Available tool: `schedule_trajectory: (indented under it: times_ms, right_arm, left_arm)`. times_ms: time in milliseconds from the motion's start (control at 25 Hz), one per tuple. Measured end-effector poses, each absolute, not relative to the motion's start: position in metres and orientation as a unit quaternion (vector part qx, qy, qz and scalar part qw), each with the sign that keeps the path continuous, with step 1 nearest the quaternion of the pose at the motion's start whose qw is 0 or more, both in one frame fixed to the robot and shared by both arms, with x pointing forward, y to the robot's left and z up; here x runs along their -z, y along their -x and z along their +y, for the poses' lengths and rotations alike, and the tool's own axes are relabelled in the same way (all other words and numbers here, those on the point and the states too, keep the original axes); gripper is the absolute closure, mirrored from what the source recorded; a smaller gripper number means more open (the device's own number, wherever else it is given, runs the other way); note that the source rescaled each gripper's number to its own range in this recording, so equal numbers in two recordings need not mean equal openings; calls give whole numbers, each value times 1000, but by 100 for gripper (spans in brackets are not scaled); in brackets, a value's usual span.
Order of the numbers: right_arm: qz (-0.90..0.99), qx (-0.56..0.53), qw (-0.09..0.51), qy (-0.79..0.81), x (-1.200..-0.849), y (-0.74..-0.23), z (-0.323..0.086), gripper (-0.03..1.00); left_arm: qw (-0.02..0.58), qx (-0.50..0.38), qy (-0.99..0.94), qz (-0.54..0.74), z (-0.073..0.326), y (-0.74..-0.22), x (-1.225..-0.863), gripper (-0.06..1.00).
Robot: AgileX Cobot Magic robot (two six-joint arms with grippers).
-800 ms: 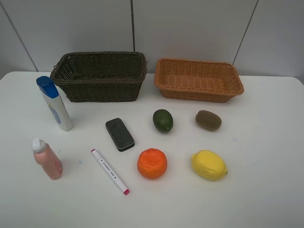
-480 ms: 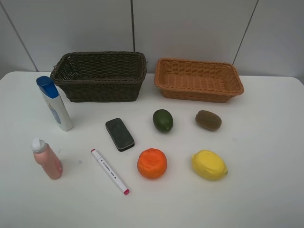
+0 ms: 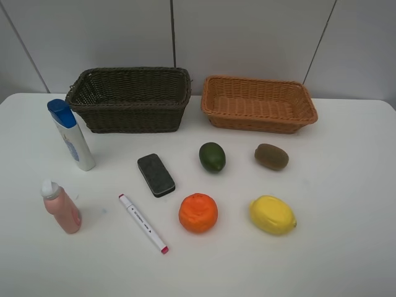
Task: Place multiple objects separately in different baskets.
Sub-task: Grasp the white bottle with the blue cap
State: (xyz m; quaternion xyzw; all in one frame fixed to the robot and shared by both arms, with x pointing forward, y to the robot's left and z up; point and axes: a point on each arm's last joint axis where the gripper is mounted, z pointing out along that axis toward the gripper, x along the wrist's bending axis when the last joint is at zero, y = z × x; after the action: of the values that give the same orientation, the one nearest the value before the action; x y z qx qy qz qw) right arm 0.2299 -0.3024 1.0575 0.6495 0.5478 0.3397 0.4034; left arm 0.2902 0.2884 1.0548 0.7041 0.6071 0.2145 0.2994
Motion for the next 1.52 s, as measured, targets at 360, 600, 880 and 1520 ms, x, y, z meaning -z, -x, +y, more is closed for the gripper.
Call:
schedule_trajectory:
  times_ms: [360,600,880,1520]
  right_arm:
    - [548,-340,404,-649,-1058,-230,-302,-2]
    - [548,-340,404,-649,-1058,-230,-302,-2]
    - [548,-341,404,-649,-1058,-230,-302,-2]
    - [547,-341,404,-649,-1058,-230,-302,-2]
  left_arm:
    - [172,-74,-625,758,267,-413,-1059,-6]
    - [134,-45,-594,792,252,-498,-1055,-6]
    - [61,-6,-586,808,241,-556,-1031,-6]
    - [2,-1,-570,821,239,-592,-970,-6]
